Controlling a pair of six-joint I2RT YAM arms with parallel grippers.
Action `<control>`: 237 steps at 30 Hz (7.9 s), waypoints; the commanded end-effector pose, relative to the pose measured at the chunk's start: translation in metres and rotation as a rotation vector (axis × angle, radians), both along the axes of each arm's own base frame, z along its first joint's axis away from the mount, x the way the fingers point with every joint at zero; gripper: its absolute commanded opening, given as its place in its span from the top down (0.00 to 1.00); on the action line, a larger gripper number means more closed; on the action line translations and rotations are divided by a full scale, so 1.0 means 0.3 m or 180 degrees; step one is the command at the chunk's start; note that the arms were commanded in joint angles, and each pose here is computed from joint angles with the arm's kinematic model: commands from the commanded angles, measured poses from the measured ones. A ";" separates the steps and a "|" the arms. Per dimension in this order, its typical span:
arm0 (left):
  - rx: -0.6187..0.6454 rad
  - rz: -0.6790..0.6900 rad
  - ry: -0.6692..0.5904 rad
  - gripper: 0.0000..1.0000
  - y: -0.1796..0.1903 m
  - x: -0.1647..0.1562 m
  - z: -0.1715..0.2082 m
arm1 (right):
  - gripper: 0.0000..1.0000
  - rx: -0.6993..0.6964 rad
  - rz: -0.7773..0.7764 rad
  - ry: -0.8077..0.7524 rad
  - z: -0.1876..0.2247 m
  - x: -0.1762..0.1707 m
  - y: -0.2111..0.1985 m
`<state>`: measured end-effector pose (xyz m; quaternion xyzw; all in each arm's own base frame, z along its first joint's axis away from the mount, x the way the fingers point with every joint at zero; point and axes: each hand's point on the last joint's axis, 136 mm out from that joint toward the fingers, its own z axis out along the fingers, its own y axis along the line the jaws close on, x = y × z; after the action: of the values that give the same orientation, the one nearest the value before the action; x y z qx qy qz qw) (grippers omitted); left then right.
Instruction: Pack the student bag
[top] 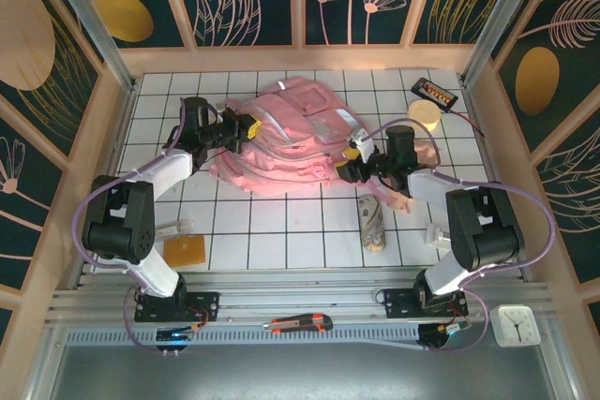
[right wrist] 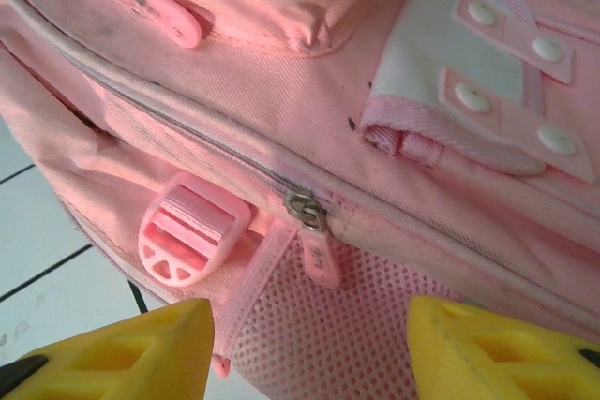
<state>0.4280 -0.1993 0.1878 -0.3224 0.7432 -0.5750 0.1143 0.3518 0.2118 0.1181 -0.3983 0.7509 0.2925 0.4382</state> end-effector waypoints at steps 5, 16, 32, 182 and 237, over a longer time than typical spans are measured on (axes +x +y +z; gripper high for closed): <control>-0.0462 -0.0163 -0.0713 1.00 -0.017 -0.021 0.323 | 0.44 0.0040 0.0168 0.0150 0.017 0.038 0.054; -0.0596 -0.0011 -0.0825 1.00 -0.004 0.000 0.428 | 0.45 0.0220 -0.0464 0.0890 0.032 0.090 0.087; -0.0734 -0.0014 -0.0838 1.00 -0.006 -0.002 0.467 | 0.47 0.0483 -0.0358 0.1442 0.046 0.001 0.082; 0.0452 0.0007 -0.0544 0.23 -0.012 -0.051 0.060 | 1.00 0.0946 -0.1704 0.2738 0.185 -0.024 0.280; 0.0058 0.0958 -0.0626 1.00 0.001 0.068 0.107 | 1.00 0.1078 -0.0425 0.3460 0.319 -0.159 0.713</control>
<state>0.4492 -0.1931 0.1759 -0.3959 0.7074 -0.5364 0.2347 0.3165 0.3936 0.1696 -0.0127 0.8744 0.4800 0.0690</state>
